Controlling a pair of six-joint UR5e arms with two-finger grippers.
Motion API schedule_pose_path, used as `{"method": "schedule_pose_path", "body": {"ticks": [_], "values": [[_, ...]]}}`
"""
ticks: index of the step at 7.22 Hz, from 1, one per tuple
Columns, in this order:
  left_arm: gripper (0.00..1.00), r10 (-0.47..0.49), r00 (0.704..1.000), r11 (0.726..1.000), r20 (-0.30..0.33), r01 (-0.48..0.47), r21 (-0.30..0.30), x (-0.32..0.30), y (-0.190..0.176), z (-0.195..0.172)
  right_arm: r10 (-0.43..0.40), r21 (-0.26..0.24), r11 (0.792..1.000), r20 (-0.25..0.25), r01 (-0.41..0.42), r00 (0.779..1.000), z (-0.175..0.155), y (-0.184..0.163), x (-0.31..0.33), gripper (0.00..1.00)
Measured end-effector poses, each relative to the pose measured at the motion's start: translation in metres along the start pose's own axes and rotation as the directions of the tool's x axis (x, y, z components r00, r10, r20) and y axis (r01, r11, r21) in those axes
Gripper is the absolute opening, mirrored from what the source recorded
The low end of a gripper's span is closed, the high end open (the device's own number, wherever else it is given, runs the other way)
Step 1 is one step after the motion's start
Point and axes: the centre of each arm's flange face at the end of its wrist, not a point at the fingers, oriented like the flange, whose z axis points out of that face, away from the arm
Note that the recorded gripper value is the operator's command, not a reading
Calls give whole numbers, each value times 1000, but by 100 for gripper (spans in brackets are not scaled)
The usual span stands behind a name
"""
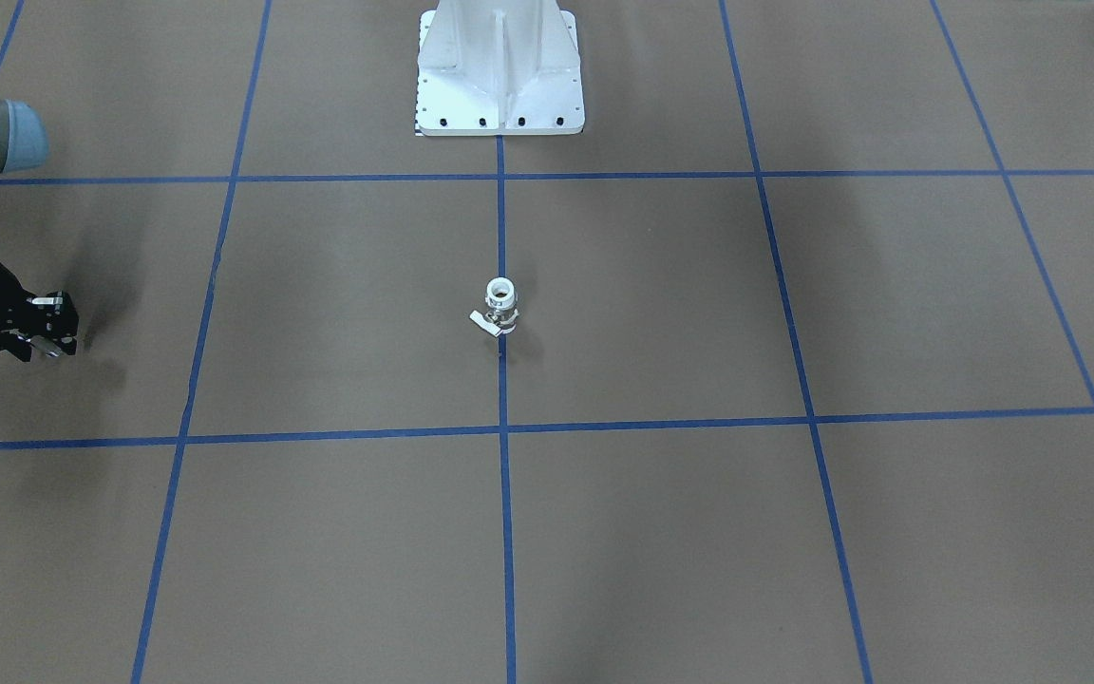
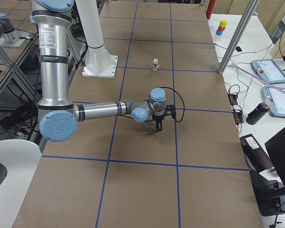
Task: Assemble PPR valve and pipe with both arms
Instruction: 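Lower the right gripper onto the chrome fitting and close on it, then carry the chrome fitting with the right gripper above the white valve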
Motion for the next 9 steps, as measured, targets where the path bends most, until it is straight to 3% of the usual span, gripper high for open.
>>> {"method": "schedule_pose_path", "body": {"ticks": [1, 2, 3, 6, 9], "values": [[100, -1, 1000, 1000, 0, 1, -1, 0, 0, 0, 0, -1, 1000, -1, 0, 1000, 0, 2, 2, 42], [100, -1, 1000, 1000, 0, 1, 0, 0, 0, 0, 1, -2, 1000, -3, -1, 1000, 0, 3, 3, 6], [100, 0, 1000, 1000, 0, 0, 1, 1, 0, 0, 3, -4, 1000, -5, -3, 1000, 0, 4, 5, 0], [100, -7, 1000, 1000, -3, 7, -9, -2, 3, 4, -6, 11, 1000, 13, 6, 1000, -10, 1, -4, 0], [100, -81, 997, 995, -9, 81, -54, -36, 32, 30, -7, 61, 998, 95, 2, 995, -55, -13, -46, 0]]}}
